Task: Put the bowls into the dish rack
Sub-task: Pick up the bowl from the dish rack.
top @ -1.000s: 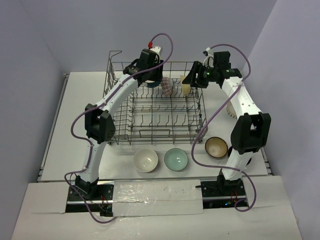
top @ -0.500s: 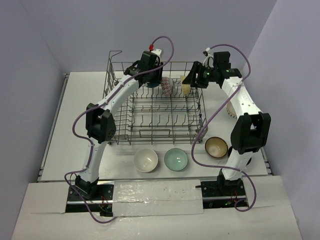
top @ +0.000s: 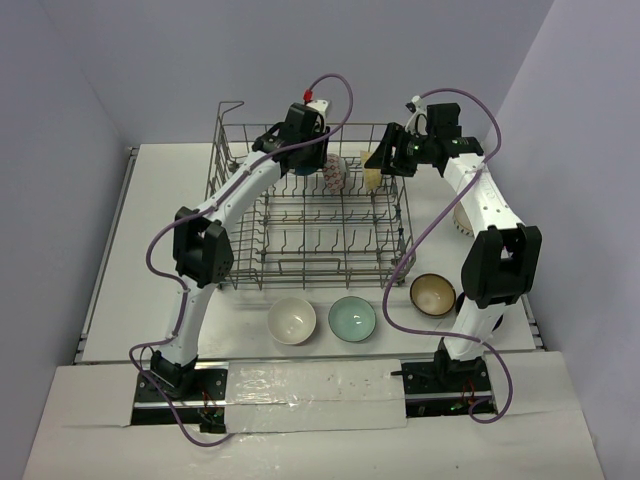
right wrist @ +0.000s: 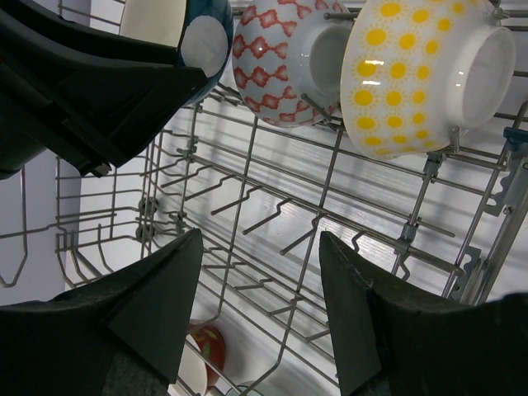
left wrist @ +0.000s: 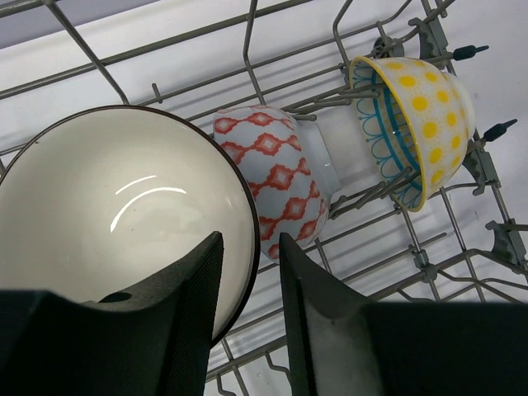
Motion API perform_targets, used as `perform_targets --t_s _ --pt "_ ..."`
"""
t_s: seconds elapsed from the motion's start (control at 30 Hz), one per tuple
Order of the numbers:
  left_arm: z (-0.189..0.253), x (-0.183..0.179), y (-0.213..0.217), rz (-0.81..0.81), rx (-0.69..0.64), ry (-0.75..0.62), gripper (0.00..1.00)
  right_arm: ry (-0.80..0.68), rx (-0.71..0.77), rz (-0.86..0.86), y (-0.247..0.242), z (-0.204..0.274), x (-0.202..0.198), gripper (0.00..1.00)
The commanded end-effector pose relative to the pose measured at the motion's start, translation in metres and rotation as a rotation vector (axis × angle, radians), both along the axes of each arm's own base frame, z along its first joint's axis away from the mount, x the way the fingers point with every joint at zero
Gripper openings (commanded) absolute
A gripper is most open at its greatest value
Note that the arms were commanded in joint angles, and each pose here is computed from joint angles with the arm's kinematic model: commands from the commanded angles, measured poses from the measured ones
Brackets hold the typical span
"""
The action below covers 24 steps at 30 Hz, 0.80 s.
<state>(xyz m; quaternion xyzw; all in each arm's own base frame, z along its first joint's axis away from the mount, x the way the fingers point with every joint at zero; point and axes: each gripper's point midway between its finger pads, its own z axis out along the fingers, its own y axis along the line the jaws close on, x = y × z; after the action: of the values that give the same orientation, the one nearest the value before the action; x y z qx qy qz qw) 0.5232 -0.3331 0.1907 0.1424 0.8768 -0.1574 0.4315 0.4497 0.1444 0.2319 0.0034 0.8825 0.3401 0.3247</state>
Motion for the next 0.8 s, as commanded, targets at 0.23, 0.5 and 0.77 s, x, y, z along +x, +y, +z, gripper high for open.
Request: perform_targets --t_s 0.23,0.5,0.77 --pt "0.03 0.003 -0.004 -0.007 -0.007 -0.097 0.35 -0.014 -0.008 -0.002 -0.004 0.001 0.006 0.66" --pt "0.037 0.003 -0.005 -0.013 -0.011 -0.113 0.39 -0.011 -0.006 0.005 -0.002 0.0 0.006 0.66" --pt "0.044 0.003 -0.004 -0.011 -0.018 -0.126 0.38 -0.007 -0.005 0.004 -0.003 -0.001 0.008 0.66"
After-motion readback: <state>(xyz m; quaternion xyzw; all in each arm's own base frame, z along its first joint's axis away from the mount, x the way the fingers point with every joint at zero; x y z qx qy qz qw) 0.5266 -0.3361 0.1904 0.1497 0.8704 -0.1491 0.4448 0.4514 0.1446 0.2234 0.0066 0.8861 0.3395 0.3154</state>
